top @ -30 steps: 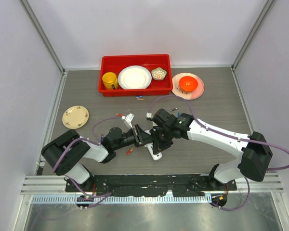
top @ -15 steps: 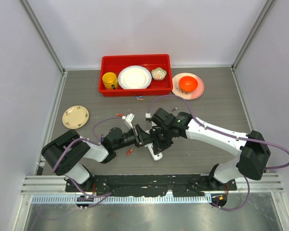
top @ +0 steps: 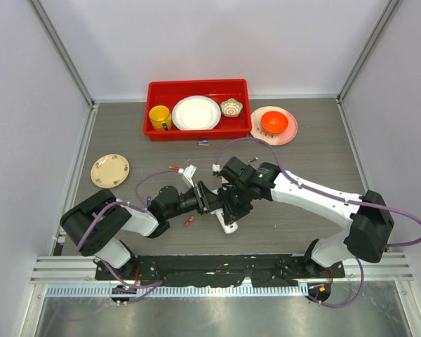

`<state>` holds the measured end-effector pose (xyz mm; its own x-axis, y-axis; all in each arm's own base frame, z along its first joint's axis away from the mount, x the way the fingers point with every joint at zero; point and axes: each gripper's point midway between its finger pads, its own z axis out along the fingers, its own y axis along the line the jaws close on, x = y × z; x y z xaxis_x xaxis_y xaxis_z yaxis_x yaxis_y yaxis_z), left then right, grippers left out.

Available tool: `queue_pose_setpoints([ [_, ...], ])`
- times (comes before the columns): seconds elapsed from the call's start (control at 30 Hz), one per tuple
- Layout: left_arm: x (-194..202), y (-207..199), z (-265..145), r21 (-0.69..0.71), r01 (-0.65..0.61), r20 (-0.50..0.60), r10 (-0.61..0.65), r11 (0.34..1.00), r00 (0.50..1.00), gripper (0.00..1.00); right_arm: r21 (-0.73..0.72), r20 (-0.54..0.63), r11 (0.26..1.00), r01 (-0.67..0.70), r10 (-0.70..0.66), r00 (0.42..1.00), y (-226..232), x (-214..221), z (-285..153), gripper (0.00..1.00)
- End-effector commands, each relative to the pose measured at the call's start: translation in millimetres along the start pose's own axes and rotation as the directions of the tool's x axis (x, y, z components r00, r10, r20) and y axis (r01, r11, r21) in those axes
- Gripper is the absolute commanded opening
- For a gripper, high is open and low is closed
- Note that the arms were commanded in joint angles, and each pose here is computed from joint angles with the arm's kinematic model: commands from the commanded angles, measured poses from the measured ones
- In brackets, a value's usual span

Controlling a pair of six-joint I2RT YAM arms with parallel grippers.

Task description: Load the batteries into the remote control

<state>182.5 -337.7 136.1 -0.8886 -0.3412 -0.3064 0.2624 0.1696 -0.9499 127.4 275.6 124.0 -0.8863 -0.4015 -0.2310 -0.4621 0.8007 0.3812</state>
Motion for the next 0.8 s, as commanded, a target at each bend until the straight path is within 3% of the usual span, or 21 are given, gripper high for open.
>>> queue_pose_setpoints([
  [0.0,-7.5,-110.6,-12.4,0.409,-0.119,0.043,0.112,0.905,0.993,0.00,0.056,0.122,0.998,0.002,-0.008,0.993,-6.1,-32.1,-3.0,0.23],
  [0.77,-6.3,-102.6,-10.0,0.390,-0.120,0.040,0.113,0.913,0.993,0.00,0.043,0.134,0.999,0.000,-0.005,0.991,-1.1,-34.7,-11.1,0.32],
])
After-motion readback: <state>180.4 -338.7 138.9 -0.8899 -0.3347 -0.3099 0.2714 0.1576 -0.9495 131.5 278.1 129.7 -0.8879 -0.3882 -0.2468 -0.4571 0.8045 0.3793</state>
